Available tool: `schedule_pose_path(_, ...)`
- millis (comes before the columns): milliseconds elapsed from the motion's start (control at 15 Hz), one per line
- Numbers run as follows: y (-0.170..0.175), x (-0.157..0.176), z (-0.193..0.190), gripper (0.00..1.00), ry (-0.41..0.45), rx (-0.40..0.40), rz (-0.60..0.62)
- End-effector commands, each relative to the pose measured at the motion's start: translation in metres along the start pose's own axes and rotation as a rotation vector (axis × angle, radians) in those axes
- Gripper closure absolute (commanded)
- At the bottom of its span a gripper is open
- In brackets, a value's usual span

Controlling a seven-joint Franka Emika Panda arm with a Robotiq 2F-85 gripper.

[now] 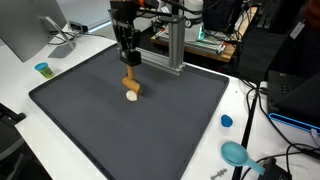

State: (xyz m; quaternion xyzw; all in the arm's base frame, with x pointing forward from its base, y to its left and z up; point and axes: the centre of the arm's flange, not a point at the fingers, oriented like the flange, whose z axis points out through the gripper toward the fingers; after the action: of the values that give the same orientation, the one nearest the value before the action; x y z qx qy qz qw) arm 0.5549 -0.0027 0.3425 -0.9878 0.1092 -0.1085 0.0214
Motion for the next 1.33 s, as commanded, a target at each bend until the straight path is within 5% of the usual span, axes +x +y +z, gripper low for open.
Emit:
schedule_pose_path(0, 0.004, 0.01, -0.003, 0.78, 0.02, 0.014, 0.027)
schedule_pose_path(467, -0.005, 0.019, -0.003, 0.78, 0.074, -0.021, 0.048)
schedule_pose_path(1267, -0.038, 0.016, 0.035, 0.78, -0.039, -0.095, -0.06)
